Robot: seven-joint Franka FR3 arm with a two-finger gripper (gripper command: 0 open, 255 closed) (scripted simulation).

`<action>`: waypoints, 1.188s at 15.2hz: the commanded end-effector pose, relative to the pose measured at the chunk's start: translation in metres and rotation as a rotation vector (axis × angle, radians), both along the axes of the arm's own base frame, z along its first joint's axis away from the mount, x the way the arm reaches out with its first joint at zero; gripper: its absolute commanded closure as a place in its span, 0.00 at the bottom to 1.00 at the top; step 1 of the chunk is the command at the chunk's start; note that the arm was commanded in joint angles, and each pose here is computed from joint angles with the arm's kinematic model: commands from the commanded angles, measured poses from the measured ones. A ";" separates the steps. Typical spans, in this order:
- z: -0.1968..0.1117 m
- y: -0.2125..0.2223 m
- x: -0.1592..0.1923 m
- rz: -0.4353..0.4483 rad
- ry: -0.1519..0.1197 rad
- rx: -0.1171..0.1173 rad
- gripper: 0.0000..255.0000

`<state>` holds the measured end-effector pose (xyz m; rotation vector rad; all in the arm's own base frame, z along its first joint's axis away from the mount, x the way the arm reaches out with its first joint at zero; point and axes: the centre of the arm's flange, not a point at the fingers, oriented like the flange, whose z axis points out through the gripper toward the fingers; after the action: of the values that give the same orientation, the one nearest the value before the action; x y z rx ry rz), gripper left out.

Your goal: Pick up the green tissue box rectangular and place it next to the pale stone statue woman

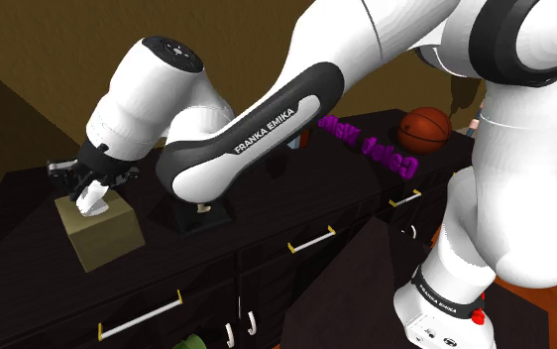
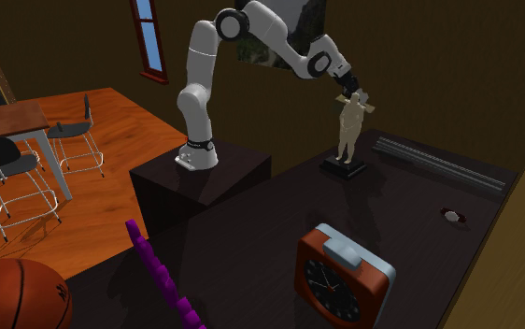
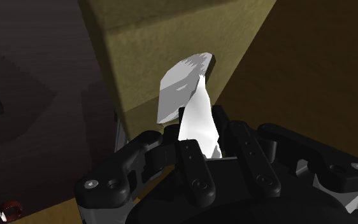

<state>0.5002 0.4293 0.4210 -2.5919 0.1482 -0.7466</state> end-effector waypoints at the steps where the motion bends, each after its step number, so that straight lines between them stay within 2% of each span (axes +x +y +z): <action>1: -0.010 -0.001 0.000 0.000 0.000 0.000 1.00; 18: -0.100 -0.001 0.000 0.000 0.000 0.000 1.00</action>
<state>0.5010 0.4290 0.3264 -2.5920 0.1482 -0.7465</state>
